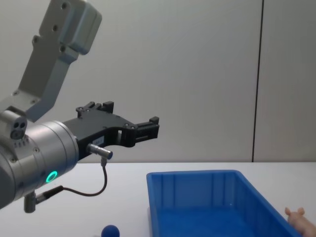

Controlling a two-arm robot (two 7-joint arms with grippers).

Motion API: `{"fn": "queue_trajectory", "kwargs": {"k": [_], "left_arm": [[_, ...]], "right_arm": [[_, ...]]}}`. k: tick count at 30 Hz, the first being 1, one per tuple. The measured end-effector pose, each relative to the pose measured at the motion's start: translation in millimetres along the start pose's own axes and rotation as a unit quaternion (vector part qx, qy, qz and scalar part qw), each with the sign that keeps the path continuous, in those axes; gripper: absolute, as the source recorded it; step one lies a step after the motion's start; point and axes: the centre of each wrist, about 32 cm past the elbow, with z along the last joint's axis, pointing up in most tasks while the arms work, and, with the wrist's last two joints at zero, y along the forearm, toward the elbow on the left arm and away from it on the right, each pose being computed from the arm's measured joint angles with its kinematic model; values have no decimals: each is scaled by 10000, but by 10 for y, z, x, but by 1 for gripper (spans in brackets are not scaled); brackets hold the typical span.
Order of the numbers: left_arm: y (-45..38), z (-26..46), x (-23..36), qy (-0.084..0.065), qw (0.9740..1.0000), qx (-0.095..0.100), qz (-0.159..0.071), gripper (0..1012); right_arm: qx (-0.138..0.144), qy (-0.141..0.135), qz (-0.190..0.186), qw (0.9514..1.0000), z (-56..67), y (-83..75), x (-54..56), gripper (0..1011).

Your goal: Pick up the two dolls from the table and place them into the box.

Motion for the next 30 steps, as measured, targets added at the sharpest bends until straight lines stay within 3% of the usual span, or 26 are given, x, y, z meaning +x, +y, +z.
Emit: {"fn": "queue_trajectory", "kwargs": {"k": [3,5,13,22,30], "left_arm": [[0,0,0,0,10000,0,0,1001],[0,0,0,0,10000,0,0,1001],[0,0,0,0,10000,0,0,1001],[0,0,0,0,10000,0,0,1001],[0,0,0,0,10000,0,0,1001]], "right_arm": [[-9,12,10,10000,-15,12,1,645],[-9,27,20,10000,-26,22,0,545],[65,83,27,9999,2,20,-2,313],[369,127,54,9992,151,-29,-27,299],[808,129,265,9963,376,-68,-79,299]]}}
